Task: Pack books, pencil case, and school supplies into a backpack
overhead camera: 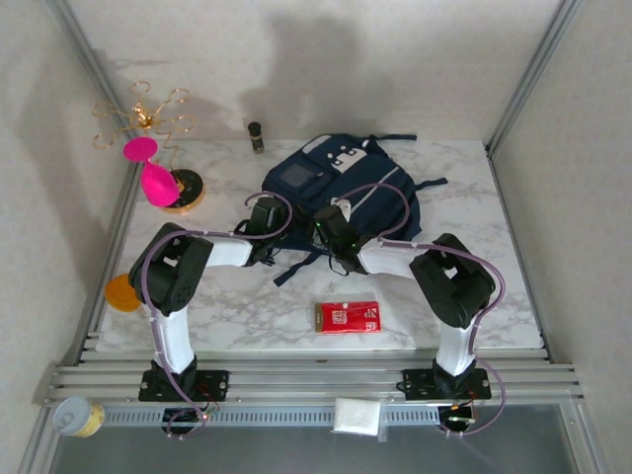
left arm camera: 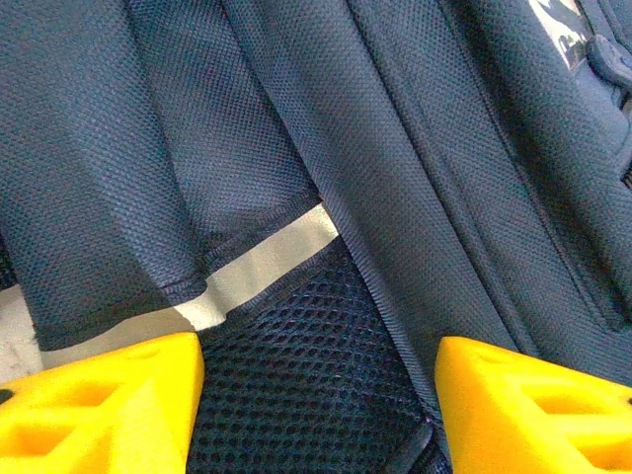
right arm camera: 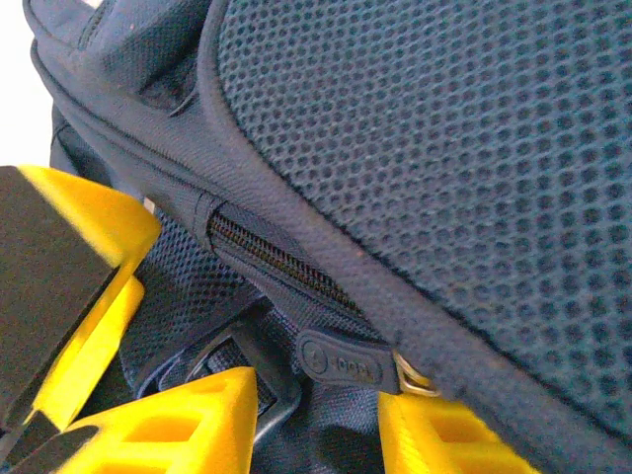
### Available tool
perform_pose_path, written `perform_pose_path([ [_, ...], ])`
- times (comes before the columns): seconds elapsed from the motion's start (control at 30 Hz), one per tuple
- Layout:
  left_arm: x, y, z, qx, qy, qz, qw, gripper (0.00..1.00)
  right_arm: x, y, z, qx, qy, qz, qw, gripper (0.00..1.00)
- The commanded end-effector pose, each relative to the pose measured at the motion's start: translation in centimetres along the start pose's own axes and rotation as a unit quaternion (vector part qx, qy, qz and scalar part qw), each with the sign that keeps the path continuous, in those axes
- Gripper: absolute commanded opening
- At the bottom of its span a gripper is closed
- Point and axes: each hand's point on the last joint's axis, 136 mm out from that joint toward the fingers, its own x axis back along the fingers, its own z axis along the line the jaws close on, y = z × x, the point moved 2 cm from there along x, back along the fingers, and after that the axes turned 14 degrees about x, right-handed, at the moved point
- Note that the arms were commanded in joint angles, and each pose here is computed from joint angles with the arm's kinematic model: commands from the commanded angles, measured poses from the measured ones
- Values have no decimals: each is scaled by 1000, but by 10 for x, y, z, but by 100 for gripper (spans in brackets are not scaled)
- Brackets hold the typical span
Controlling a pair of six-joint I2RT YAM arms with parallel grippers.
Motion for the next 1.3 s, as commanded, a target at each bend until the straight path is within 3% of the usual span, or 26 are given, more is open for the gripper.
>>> perform_pose_path([
  [0.0, 2, -34, 69, 5, 117, 49, 992, 64, -5, 15, -20, -26, -36, -54, 998, 36],
  [0.13, 1, -35, 67, 3, 117, 49, 992, 64, -10, 5, -28, -32, -45, -58, 997, 34],
  [0.33, 2, -34, 67, 1, 122, 44, 992, 64, -1, 20, -25, -5, -47, -76, 996, 15],
  [0.57, -1, -28, 71, 9, 131, 29, 991, 64, 22, 13, -25, 24, -35, -9, 999, 0],
  [0.67, -2, -23, 69, 15, 125, 17, 992, 64, 27, -4, -27, 40, -31, 41, 998, 0],
  [0.9, -3, -20, 64, 26, 113, 17, 993, 64, 41, -13, -19, 39, 34, 80, 995, 0],
  [1.0, -4, -21, 62, 27, 110, 20, 993, 64, 31, -22, -22, 36, 13, 100, 994, 0],
  [1.27, -4, -27, 69, 21, 120, 28, 992, 64, 3, -4, -25, 25, -16, 64, 997, 25],
])
